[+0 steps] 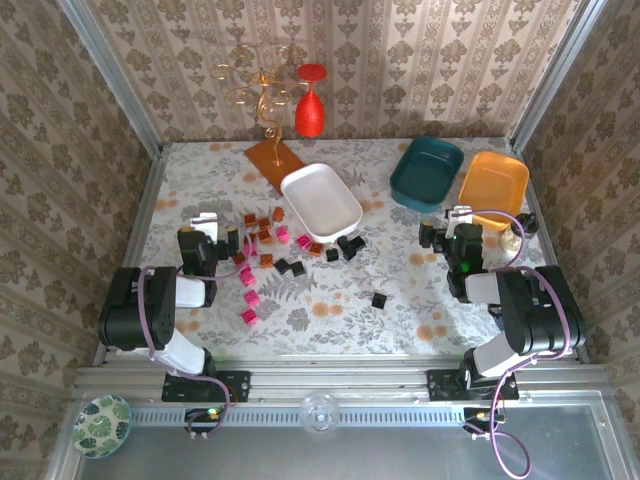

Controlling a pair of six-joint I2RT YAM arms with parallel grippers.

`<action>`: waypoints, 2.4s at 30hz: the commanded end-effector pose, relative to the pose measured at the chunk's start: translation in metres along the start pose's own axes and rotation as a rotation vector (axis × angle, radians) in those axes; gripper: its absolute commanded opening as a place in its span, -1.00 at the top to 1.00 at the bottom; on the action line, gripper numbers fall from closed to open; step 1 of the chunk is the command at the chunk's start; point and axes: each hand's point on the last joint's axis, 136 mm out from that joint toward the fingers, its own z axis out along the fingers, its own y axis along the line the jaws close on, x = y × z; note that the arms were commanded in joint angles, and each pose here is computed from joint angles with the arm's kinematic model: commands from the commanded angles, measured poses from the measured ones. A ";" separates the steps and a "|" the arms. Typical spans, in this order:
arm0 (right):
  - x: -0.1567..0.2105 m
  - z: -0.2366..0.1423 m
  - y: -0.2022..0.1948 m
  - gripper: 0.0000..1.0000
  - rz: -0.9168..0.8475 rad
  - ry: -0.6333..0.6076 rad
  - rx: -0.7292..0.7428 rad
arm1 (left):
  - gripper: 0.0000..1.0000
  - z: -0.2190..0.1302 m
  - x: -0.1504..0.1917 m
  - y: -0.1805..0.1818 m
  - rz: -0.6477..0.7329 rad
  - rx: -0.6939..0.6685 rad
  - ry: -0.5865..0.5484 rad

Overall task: Sort the legos into containers by color
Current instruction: Move the container to the top-center of the table.

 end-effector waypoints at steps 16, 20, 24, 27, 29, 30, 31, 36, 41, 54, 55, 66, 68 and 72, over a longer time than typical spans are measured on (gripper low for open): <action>-0.012 0.002 0.005 -1.00 0.009 -0.033 -0.021 | -1.00 0.004 -0.012 0.004 -0.006 0.003 -0.023; -0.012 0.002 0.004 -1.00 0.014 -0.033 -0.029 | -1.00 0.003 -0.011 0.009 -0.056 0.041 -0.029; -0.022 -0.005 -0.005 -1.00 0.028 -0.049 0.033 | -1.00 0.002 -0.012 0.012 -0.062 0.028 -0.036; -0.041 -0.023 -0.008 -1.00 0.034 -0.055 0.048 | -1.00 -0.009 -0.023 0.028 -0.096 -0.052 -0.037; -0.051 -0.035 -0.013 -1.00 0.078 -0.048 0.069 | -1.00 -0.021 -0.037 0.038 -0.111 -0.090 -0.042; -0.058 -0.043 -0.016 -1.00 0.136 -0.060 0.080 | -1.00 -0.028 -0.046 0.044 -0.139 -0.115 -0.044; -0.063 -0.049 -0.018 -1.00 0.190 -0.074 0.078 | -1.00 -0.035 -0.051 0.052 -0.202 -0.151 -0.045; -0.085 -0.069 0.005 -1.00 0.316 -0.071 -0.079 | -1.00 -0.059 -0.069 0.046 -0.468 -0.020 -0.059; -0.086 -0.066 0.045 -1.00 0.347 0.018 -0.144 | -0.99 -0.061 -0.101 -0.016 -0.552 0.287 -0.039; -0.085 0.026 0.104 -0.87 0.187 0.294 -0.017 | -0.75 -0.026 -0.070 -0.182 -0.284 0.444 0.359; -0.081 0.032 0.107 -0.86 0.200 0.317 -0.023 | -0.75 -0.020 -0.067 -0.187 -0.279 0.446 0.380; -0.065 0.029 0.097 -0.85 0.310 0.346 -0.097 | -0.23 0.026 -0.050 -0.268 -0.257 0.565 0.533; -0.061 0.027 0.092 -0.85 0.327 0.345 -0.100 | -0.13 0.032 -0.050 -0.284 -0.248 0.585 0.544; -0.056 0.027 0.082 -0.85 0.362 0.346 -0.099 | -0.04 0.055 -0.064 -0.308 -0.208 0.578 0.527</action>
